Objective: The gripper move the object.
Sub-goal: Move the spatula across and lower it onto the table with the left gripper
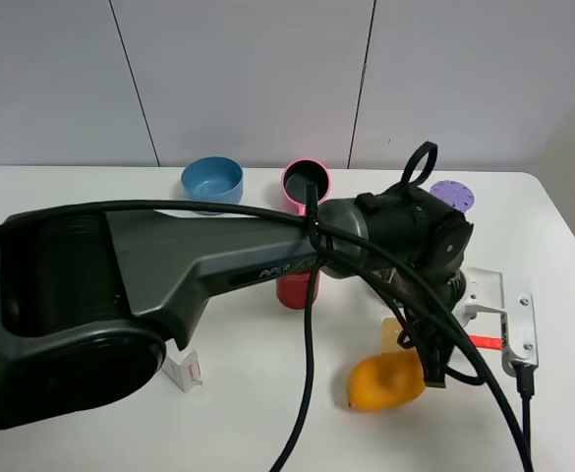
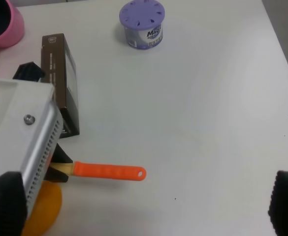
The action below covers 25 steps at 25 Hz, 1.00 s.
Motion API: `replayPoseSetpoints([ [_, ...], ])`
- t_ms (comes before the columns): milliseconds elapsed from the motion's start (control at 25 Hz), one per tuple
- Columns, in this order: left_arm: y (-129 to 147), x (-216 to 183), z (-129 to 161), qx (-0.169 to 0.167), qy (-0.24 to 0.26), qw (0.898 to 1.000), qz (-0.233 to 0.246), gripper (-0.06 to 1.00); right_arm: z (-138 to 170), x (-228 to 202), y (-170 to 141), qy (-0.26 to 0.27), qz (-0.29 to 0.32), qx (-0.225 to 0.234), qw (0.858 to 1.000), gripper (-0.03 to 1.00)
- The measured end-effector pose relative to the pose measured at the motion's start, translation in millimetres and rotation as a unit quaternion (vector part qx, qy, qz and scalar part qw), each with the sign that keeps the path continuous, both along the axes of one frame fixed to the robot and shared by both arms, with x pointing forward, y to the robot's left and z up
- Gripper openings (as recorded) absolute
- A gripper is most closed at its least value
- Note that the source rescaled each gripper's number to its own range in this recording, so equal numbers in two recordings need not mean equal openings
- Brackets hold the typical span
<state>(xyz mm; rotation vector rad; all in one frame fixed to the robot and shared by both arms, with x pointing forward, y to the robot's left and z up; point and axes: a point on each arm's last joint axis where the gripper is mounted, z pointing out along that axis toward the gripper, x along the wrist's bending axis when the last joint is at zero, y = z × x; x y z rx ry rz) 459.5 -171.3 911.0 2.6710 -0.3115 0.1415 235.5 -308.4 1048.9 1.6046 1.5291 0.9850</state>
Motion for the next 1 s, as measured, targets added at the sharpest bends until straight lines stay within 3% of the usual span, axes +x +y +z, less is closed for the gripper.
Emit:
replayPoseSetpoints([
  [1000, 14, 31, -13, 0.015, -0.034, 0.999, 0.002, 0.0, 0, 0, 0, 0.0, 0.0, 0.0, 1.0, 1.0],
])
